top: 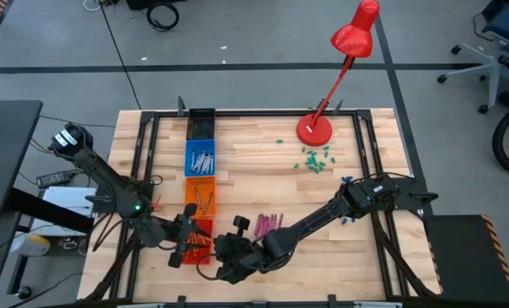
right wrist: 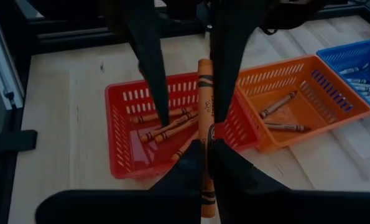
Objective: Sort crayons
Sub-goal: Put the orange crayon into the red bin
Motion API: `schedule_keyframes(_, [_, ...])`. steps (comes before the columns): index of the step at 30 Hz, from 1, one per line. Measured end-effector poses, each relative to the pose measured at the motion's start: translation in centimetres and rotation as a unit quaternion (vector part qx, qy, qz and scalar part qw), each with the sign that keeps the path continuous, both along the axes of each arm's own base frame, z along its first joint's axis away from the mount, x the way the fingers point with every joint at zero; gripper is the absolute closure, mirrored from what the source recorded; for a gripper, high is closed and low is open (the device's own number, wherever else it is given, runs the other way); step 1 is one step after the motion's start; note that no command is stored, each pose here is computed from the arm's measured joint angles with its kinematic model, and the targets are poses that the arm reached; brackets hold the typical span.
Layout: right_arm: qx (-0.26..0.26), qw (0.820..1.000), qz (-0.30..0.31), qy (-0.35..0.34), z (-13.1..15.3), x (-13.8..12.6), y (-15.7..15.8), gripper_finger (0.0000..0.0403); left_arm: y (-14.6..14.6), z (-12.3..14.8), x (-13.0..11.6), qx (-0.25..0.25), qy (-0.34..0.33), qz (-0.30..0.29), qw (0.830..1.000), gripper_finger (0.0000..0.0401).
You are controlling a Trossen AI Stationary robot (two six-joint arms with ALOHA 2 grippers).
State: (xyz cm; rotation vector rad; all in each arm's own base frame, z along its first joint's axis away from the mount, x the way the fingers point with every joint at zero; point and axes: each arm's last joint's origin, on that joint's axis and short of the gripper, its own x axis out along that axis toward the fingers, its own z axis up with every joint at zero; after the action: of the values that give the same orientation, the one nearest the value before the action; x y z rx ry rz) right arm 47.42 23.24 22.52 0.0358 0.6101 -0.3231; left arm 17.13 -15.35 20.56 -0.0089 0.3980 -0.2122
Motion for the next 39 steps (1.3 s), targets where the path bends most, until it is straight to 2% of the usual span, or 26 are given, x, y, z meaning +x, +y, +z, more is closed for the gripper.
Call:
schedule_keyframes(8, [0.003,1.000,0.000,-0.001,0.0,0.0,0.0,0.0378,0.0,0.1,0.0,0.006,-0.006,-0.003,1.000,0.0292])
schedule_keyframes(18, [0.007,1.000,0.003,-0.009,0.1,0.1,0.1,0.0378,0.1,0.1,0.2,0.005,-0.006,0.000,1.000,0.0367])
schedule_keyframes(23, [0.013,1.000,0.005,-0.008,0.1,0.1,0.1,0.0356,0.1,0.1,0.2,0.005,-0.005,-0.001,1.000,0.0364])
schedule_keyframes(30, [0.028,0.999,0.018,-0.006,0.1,0.2,0.3,0.0285,0.1,-0.1,0.1,0.003,0.012,-0.022,1.000,0.0353])
schedule_keyframes(35, [0.027,0.999,0.025,-0.003,0.1,0.0,0.5,0.0258,0.3,-0.6,-0.5,-0.017,0.068,-0.061,0.996,0.0351])
schedule_keyframes(39, [0.023,0.999,0.030,0.005,0.0,-0.3,1.0,0.0256,0.8,-0.7,-1.3,-0.044,0.121,-0.063,0.990,0.0351])
